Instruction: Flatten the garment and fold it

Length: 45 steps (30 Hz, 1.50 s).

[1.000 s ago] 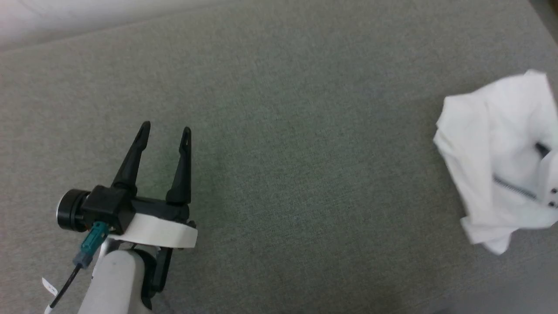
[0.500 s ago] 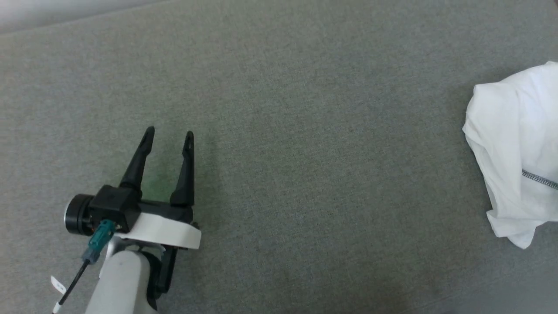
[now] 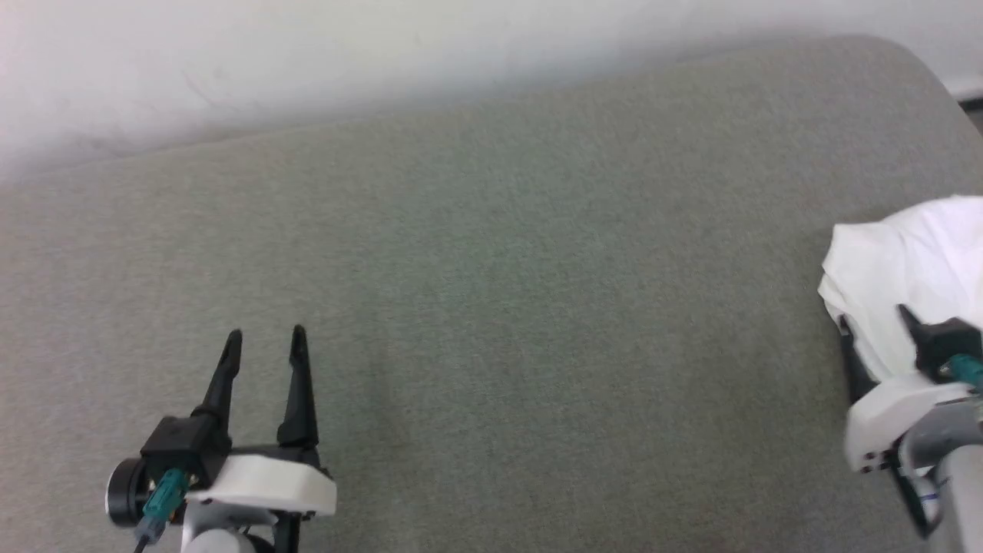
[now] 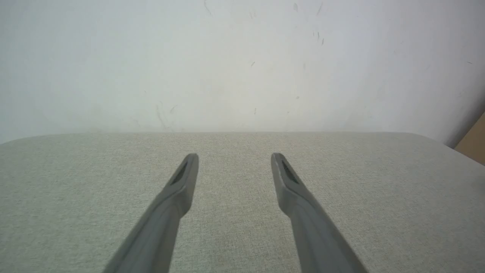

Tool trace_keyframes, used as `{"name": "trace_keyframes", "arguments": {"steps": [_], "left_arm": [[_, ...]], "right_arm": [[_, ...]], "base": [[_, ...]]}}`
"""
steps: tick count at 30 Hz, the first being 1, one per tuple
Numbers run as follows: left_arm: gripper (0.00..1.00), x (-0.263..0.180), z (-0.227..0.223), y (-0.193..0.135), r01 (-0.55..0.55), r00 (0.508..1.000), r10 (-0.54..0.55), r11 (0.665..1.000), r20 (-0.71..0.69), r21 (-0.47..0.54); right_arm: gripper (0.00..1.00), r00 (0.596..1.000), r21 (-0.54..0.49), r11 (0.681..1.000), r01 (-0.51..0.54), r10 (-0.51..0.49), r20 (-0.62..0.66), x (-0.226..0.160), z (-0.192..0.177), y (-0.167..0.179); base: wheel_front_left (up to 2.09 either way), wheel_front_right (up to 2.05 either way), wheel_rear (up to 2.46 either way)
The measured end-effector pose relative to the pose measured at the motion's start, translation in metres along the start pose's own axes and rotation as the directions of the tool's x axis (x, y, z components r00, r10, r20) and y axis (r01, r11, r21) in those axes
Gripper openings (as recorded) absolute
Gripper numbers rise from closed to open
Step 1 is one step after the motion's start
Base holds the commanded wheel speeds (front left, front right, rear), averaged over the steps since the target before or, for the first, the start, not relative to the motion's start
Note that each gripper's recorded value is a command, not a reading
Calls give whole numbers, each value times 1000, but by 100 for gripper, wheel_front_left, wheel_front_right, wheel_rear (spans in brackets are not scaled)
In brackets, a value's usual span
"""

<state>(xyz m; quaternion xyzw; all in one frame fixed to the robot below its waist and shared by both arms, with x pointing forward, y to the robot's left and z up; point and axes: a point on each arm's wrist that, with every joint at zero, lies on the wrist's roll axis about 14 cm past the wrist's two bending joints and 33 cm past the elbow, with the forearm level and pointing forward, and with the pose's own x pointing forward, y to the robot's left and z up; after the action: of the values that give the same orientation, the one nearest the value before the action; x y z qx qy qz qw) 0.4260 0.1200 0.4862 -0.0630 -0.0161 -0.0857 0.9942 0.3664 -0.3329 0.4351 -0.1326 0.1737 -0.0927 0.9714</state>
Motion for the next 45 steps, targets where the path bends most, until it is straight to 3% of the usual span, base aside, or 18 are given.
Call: {"name": "trace_keyframes", "arguments": {"steps": [5, 12, 19, 32, 33, 45], "left_arm": [[100, -25, 11, 27, -92, 996, 92, 995, 13, 24], [100, -55, 23, 72, -200, 980, 198, 976, 29, 86], [100, -77, 37, 100, -249, 968, 244, 959, 51, 134], [100, -93, 15, 87, -190, 980, 196, 974, -39, 126], [0, -93, 14, 87, -189, 980, 196, 974, -42, 128], [0, -93, 12, 86, -193, 978, 201, 973, -53, 125]], "right_arm": [[100, 985, 94, 986, -135, 122, 124, -9, 37, 62], [100, 922, 174, 938, -300, 238, 304, -30, 94, 120], [100, 871, 237, 898, -371, 247, 425, -57, 126, 133], [100, 902, 268, 905, -330, 219, 371, -75, 101, 124], [0, 903, 263, 907, -329, 220, 370, -75, 101, 124], [0, 902, 259, 907, -331, 224, 370, -75, 101, 125]], "base": [[0, 0, 0], [0, 0, 0], [0, 0, 0], [0, 0, 0], [0, 0, 0], [0, 0, 0]]}}
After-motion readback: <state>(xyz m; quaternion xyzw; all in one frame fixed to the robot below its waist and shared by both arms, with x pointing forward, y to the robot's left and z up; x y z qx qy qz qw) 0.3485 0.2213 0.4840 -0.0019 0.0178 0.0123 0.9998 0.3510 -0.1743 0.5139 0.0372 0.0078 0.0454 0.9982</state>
